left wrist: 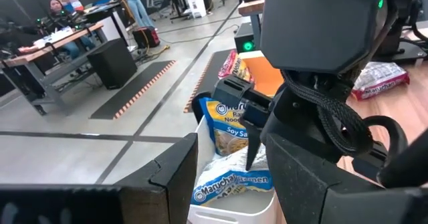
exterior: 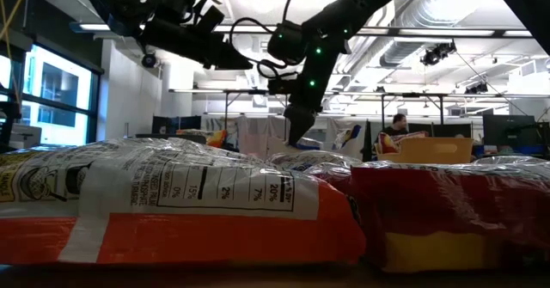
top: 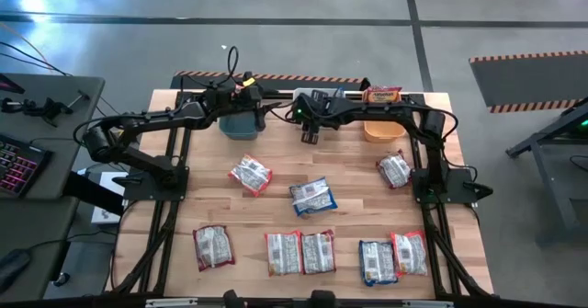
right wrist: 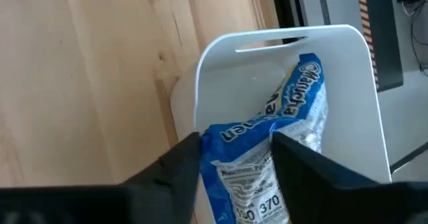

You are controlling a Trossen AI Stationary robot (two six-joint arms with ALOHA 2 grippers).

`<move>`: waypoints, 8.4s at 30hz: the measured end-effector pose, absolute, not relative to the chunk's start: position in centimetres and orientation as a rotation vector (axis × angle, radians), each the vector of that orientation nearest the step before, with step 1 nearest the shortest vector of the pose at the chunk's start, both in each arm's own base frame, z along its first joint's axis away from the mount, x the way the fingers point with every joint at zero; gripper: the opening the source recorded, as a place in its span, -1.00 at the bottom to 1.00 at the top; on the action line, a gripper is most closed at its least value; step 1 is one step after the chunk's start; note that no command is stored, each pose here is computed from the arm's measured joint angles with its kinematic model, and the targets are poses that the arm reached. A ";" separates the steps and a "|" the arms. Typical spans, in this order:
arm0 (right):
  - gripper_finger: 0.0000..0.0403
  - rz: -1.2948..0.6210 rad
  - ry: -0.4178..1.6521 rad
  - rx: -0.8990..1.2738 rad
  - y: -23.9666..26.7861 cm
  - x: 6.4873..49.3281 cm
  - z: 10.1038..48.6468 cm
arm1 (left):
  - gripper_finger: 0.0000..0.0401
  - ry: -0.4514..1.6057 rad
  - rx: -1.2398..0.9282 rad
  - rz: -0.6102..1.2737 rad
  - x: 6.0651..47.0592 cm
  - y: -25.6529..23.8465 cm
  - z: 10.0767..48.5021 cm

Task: Sort Maruchan noodles
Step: Remove the blue noodle pack from the white bin

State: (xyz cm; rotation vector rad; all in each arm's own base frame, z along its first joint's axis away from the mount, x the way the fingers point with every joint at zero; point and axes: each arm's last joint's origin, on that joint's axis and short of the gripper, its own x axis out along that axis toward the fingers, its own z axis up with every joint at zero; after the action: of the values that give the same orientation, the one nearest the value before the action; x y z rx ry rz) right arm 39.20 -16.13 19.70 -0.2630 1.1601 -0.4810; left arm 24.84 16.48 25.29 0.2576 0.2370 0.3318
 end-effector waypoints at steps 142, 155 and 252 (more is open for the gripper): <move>-1.00 -0.466 0.820 0.143 -24.0 37.6 24.2 | -0.47 0.286 0.125 0.398 23.0 18.8 24.6; -0.09 -0.458 0.944 0.225 -23.4 38.6 20.4 | -0.47 0.268 0.131 0.393 23.2 18.6 24.8; -0.34 -0.459 0.819 0.200 -21.9 36.9 20.1 | -0.47 0.236 0.144 0.398 23.2 18.6 25.1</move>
State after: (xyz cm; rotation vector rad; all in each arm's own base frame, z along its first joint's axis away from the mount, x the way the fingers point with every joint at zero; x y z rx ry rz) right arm 36.91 -21.94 20.13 0.1997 0.8190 -0.4593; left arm 23.21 18.64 25.15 0.1444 0.2356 0.3982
